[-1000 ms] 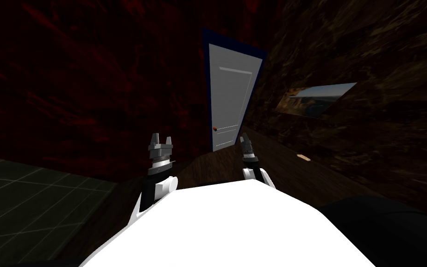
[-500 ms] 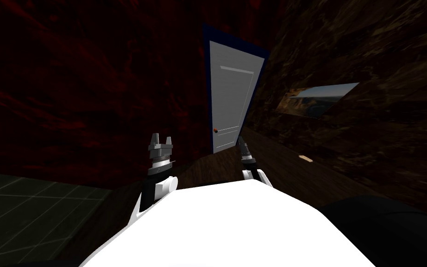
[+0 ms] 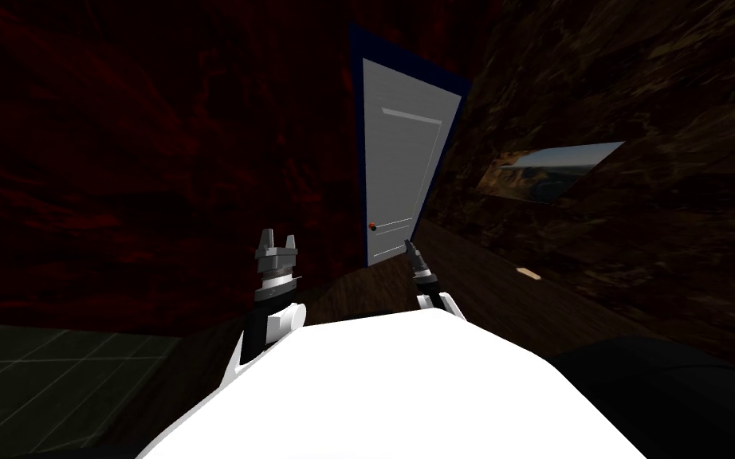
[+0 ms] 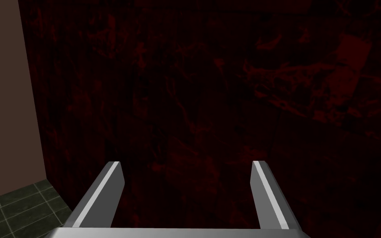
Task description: Pull the door open
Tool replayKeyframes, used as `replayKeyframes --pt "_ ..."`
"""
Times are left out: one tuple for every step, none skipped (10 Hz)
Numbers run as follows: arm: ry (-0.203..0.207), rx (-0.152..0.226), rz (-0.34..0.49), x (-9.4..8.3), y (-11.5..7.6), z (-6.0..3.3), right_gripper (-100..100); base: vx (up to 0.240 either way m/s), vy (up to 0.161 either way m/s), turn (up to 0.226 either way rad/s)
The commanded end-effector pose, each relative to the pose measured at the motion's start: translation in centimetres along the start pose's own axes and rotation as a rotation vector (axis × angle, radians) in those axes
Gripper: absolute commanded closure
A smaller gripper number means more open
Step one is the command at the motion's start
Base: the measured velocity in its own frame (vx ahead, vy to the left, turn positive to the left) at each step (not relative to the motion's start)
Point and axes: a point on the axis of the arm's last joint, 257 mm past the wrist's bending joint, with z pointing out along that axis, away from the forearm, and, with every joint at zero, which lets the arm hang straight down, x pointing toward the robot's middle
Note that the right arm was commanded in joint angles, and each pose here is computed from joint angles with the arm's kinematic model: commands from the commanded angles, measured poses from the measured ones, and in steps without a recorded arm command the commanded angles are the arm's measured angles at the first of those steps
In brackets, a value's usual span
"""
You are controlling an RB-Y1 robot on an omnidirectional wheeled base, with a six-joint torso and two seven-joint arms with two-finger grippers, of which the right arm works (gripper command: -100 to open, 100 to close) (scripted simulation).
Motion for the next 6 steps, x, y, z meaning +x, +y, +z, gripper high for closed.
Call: replayKeyframes --pt "0.021 0.004 -0.041 0.8 -0.5 -0.43 -100 0.104 0.027 -0.026" --pt "0.034 0.007 -0.066 1.3 -0.9 -0.67 -100 0.101 0.03 -0.026" --pt "0.047 0.01 -0.09 1.8 -1.3 -0.92 -100 0.089 0.032 -0.025" --pt "0.06 0.012 -0.115 2.3 -1.7 -1.18 -100 0.096 0.026 -0.032" --pt "0.074 0.014 -0.139 2.8 -2.0 -1.45 -100 0.101 0.031 -0.027" --pt "0.088 0.016 -0.163 3.3 -2.4 -1.73 -100 0.103 0.044 -0.026"
